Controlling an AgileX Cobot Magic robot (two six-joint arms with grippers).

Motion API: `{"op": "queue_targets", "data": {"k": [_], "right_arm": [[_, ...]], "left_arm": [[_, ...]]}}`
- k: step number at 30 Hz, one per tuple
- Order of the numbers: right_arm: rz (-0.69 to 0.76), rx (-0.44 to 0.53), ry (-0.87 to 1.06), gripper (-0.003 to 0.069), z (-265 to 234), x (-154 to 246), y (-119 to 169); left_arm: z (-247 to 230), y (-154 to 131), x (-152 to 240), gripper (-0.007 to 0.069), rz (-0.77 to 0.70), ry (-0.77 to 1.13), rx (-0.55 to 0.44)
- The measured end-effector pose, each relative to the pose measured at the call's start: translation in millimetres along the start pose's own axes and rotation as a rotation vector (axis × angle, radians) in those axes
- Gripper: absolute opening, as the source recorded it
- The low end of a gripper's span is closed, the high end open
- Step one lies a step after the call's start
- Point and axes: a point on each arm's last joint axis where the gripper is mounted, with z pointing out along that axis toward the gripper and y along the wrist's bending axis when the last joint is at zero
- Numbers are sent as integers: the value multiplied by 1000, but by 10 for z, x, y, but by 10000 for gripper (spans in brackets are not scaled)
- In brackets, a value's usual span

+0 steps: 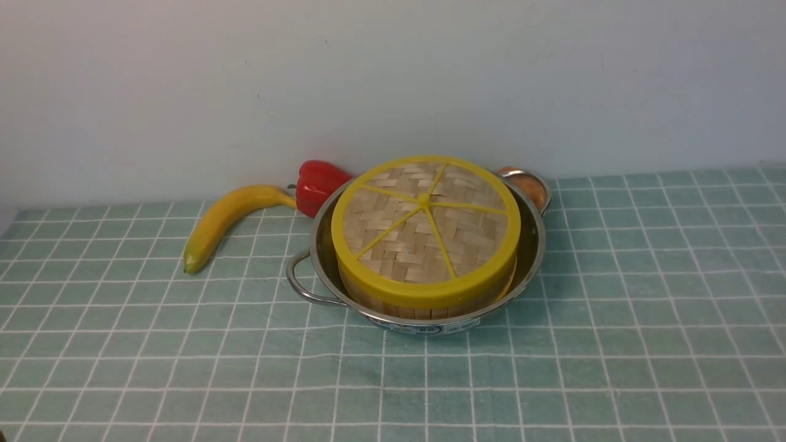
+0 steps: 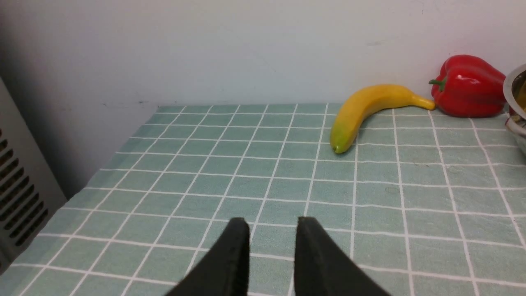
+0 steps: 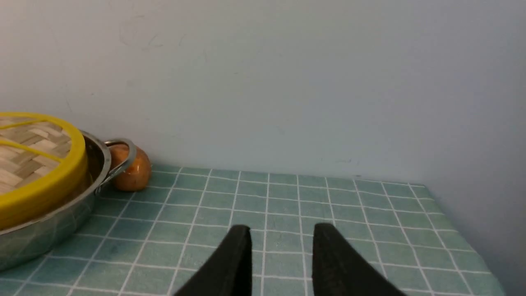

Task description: Place the steamer in the pot on the blue tablecloth, and put the lid on the steamer.

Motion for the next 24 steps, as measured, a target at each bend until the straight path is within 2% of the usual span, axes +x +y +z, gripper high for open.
{"op": "queue_targets", "data": {"k": [6,24], "right_arm": [[4,-22,-9,240,72,324,24],[30,-29,-44,240,74,313,30]], "left_arm": [[0,0,0,170,0,0,0],[0,0,0,202,0,0,0]]}}
